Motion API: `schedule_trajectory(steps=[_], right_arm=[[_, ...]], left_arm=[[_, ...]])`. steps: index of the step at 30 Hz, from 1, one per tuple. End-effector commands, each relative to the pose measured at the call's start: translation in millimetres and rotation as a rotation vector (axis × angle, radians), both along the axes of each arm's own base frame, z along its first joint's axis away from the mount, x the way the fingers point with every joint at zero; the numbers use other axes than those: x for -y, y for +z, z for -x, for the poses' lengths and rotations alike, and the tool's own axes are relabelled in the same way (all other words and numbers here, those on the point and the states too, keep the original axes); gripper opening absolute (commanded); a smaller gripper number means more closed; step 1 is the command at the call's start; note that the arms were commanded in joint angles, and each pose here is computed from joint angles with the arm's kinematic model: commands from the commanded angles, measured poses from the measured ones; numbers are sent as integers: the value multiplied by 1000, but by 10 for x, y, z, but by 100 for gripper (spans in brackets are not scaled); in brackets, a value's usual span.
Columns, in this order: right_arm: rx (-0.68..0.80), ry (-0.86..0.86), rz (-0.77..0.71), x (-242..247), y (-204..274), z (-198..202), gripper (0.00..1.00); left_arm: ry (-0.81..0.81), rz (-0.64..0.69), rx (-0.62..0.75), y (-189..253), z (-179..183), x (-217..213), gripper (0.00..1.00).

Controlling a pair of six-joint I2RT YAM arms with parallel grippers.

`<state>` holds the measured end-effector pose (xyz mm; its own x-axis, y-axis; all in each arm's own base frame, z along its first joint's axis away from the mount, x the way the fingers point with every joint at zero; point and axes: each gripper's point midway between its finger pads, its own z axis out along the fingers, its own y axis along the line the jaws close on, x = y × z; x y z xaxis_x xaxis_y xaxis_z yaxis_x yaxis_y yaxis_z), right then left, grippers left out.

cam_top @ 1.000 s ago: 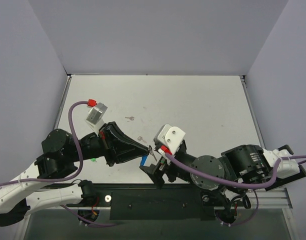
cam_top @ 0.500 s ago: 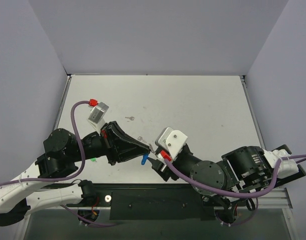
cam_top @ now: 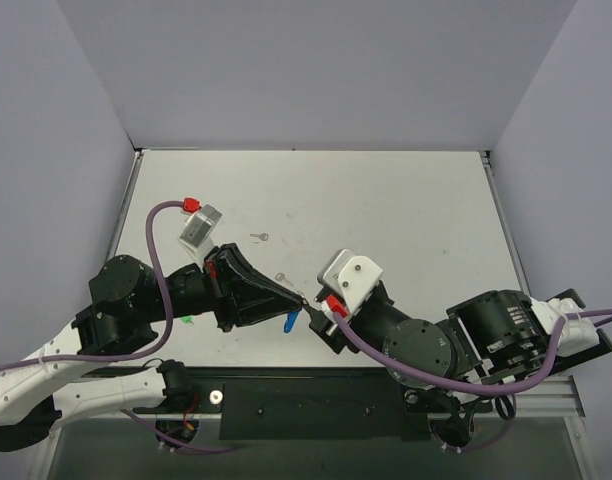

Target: Remove the keys from the keyring

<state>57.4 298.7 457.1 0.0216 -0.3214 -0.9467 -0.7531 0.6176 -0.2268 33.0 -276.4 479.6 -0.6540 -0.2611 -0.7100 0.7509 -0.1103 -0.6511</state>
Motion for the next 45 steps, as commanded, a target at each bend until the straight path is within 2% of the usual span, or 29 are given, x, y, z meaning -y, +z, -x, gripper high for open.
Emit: schedule_trajectory(steps=[1, 12, 18, 24, 28, 35, 42, 45], right_arm=[[20, -13, -4, 3, 59, -27, 46], [-3, 29, -18, -89, 36, 46, 45], [-26, 56, -58, -129, 54, 90, 42], [-29, 63, -79, -108, 83, 87, 30], [-31, 67, -85, -102, 79, 89, 13], [-41, 72, -100, -60, 97, 88, 1], [-71, 111, -107, -98, 70, 155, 0], [-96, 142, -113, -127, 51, 217, 0]], left_arm=[[-24, 53, 20, 178, 55, -24, 0], [-30, 56, 16, 150, 54, 1, 0], [-41, 51, 10, 135, 66, 12, 0], [-67, 51, 16, 141, 116, 3, 0], [-77, 45, 16, 118, 132, 9, 0], [-103, 41, 31, 104, 181, 0, 0], [-121, 45, 60, 118, 230, -31, 0], [-132, 88, 101, 224, 272, -72, 0]])
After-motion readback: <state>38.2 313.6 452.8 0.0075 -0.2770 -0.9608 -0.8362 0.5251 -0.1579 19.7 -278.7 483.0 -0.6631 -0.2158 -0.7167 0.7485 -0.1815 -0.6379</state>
